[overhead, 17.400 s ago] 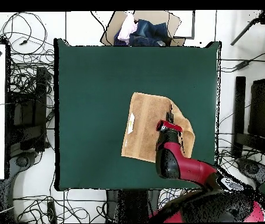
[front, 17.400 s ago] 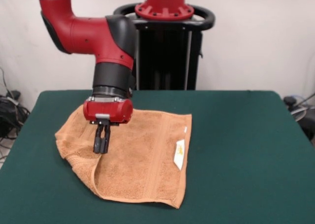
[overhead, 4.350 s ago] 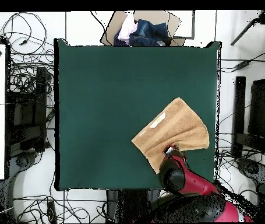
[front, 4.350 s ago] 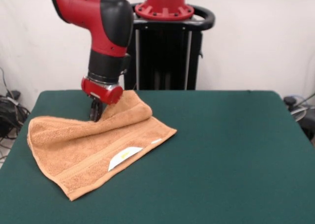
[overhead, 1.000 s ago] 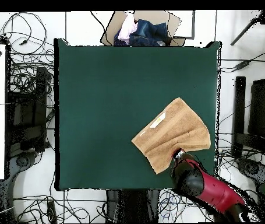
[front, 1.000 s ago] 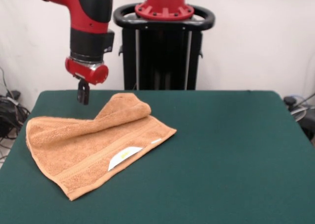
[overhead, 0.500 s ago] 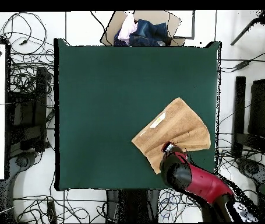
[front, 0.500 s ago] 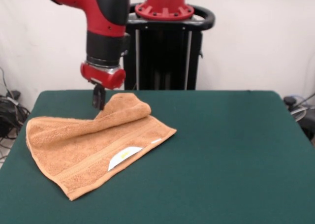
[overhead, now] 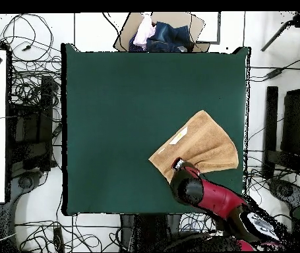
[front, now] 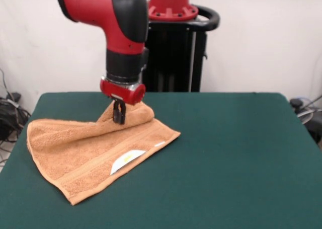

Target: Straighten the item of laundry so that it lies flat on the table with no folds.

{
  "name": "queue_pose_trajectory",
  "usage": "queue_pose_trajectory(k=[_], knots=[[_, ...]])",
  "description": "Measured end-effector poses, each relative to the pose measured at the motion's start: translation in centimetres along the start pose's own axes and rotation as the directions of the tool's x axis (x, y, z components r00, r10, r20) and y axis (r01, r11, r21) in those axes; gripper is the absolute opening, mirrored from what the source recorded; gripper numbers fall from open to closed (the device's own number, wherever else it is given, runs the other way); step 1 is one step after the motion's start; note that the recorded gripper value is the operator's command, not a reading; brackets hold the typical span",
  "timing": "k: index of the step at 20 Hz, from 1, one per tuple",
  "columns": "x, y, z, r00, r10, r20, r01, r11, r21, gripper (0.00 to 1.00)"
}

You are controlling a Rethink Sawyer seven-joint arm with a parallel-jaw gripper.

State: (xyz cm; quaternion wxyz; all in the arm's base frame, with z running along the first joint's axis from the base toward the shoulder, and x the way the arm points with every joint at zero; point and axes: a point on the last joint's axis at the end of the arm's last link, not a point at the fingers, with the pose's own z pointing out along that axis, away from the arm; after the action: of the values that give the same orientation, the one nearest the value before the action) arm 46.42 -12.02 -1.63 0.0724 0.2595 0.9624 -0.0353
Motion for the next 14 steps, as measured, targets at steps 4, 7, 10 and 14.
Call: queue_pose_trajectory(k=[4,7,10,14], knots=[[0.7,0.0,2.2,1.000,-0.001,-0.027,0.001,1.000,0.000,0.00],[0.6,0.0,3.1,1.000,-0.002,-0.022,0.002,1.000,-0.002,0.00],[0.5,0.0,3.1,1.000,-0.003,-0.019,0.003,1.000,-0.002,0.00],[0.5,0.0,3.1,1.000,-0.003,-0.019,0.003,1.000,-0.002,0.00]])
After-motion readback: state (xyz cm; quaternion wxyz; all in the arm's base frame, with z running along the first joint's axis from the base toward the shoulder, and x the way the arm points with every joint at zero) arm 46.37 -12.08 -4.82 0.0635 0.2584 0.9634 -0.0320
